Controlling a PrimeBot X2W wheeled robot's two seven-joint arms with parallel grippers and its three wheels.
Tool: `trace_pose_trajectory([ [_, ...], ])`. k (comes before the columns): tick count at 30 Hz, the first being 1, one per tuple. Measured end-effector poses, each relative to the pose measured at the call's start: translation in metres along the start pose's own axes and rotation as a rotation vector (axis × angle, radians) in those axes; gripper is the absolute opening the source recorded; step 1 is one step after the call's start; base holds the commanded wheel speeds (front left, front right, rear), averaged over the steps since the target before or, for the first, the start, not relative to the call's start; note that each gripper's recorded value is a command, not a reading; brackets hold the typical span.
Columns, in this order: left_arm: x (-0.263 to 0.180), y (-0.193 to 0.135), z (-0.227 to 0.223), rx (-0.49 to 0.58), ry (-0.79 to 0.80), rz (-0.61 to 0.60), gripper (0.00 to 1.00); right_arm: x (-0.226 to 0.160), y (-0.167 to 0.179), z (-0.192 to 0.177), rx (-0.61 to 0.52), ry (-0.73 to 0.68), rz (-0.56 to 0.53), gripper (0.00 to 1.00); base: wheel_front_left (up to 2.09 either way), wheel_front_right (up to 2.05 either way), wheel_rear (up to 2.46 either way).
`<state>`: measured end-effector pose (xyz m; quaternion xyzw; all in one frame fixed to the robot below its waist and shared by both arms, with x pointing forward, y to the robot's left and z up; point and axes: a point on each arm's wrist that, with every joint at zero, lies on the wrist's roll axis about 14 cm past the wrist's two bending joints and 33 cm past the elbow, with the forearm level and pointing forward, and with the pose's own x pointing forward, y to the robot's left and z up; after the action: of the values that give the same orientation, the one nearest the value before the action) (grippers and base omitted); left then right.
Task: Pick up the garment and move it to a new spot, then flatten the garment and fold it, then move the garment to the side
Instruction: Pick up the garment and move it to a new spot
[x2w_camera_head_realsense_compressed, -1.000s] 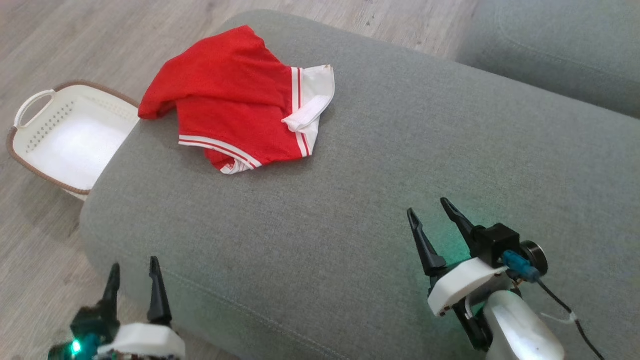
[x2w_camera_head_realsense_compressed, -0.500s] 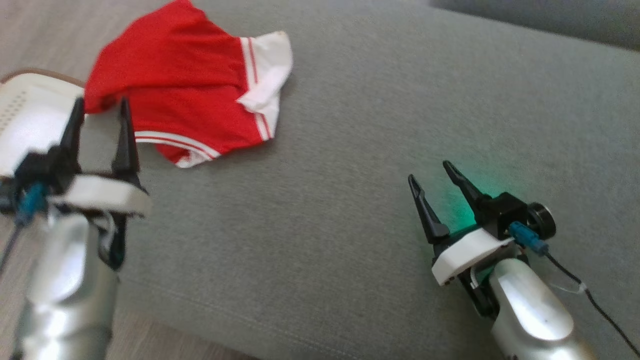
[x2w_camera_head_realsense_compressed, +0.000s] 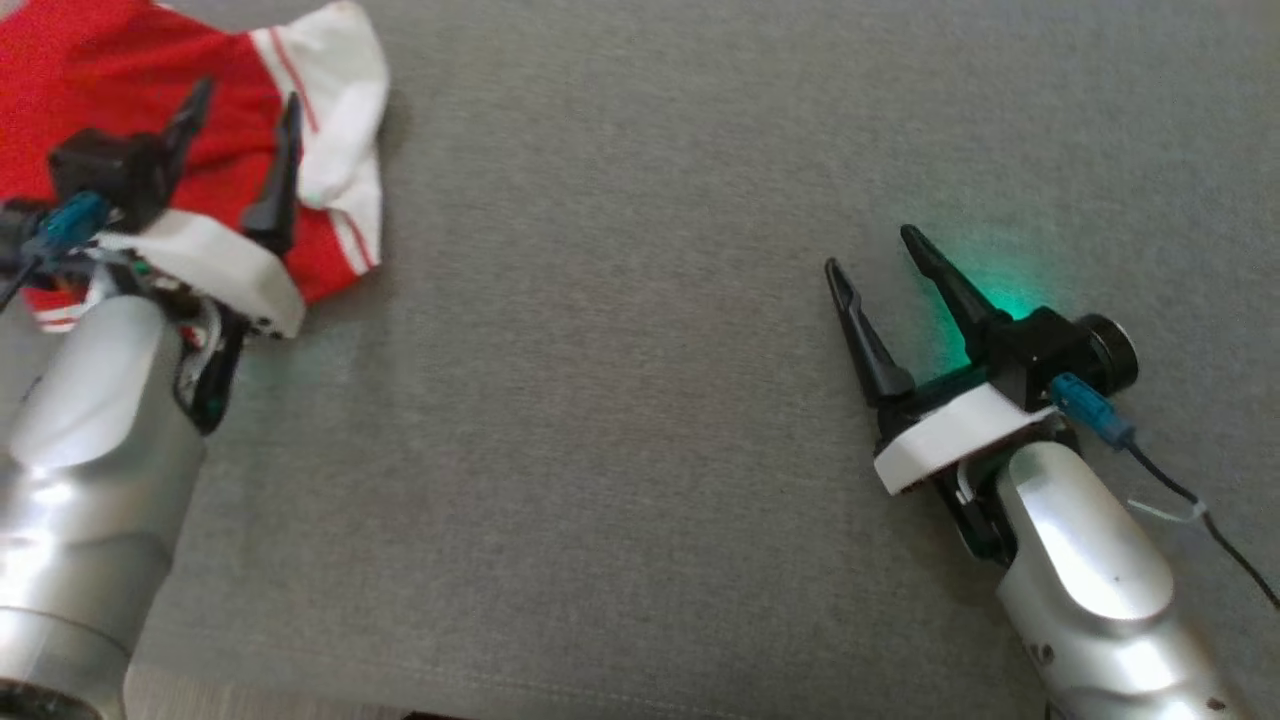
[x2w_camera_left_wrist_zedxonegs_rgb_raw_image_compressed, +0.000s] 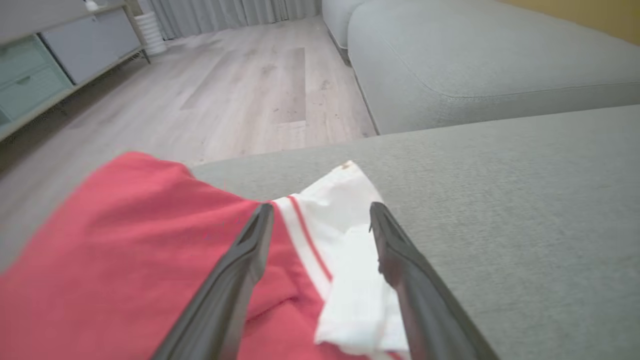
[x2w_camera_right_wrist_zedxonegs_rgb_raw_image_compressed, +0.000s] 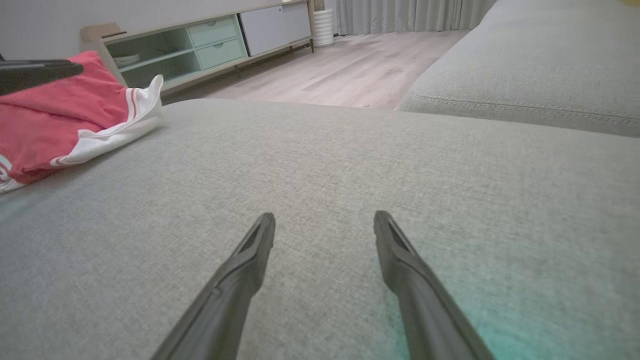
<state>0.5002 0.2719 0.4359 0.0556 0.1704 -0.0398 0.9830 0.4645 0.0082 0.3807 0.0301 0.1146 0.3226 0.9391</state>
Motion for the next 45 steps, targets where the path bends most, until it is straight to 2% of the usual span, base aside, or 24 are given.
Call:
trace_pose_trajectory([
  [4,0.019,-0.03,-0.014,-0.04,0.059,-0.084,1.0,-0.001,-0.01,-0.001,0.009,-0.004,-0.023,1.0,0.0,0.0,0.0],
  [10,0.028,-0.054,-0.054,-0.076,0.233,-0.15,1.0,-0.002,-0.022,-0.001,0.021,-0.016,-0.056,1.0,0.0,0.0,0.0],
  [13,0.029,-0.048,-0.072,-0.074,0.317,-0.133,1.0,-0.002,-0.027,0.0,0.022,-0.018,-0.07,1.0,0.0,0.0,0.0],
  [22,0.036,-0.018,-0.079,-0.062,0.445,0.0,1.0,-0.008,-0.037,0.003,0.027,-0.017,-0.107,1.0,0.0,0.0,0.0],
  [23,0.035,-0.016,-0.079,-0.06,0.459,0.007,0.53,-0.009,-0.038,0.004,0.031,-0.018,-0.112,1.0,0.0,0.0,0.0],
  [24,0.034,-0.014,-0.079,-0.058,0.466,0.016,0.0,-0.01,-0.039,0.005,0.03,-0.018,-0.116,1.0,0.0,0.0,0.0],
  [30,0.025,0.006,-0.073,0.009,0.437,0.082,0.0,-0.022,-0.042,0.008,0.032,-0.016,-0.143,1.0,0.0,0.0,0.0],
  [34,0.028,0.005,-0.035,0.054,0.267,0.073,0.0,-0.038,-0.04,0.009,0.048,-0.01,-0.172,1.0,0.0,0.0,0.0],
  [40,0.032,-0.026,0.033,0.116,0.017,-0.024,0.0,-0.063,-0.039,0.024,0.066,-0.044,-0.222,1.0,0.0,0.0,0.0],
  [45,0.04,-0.083,0.085,0.151,-0.145,-0.167,0.0,-0.092,-0.042,0.023,0.081,-0.046,-0.282,1.0,0.0,0.0,0.0],
])
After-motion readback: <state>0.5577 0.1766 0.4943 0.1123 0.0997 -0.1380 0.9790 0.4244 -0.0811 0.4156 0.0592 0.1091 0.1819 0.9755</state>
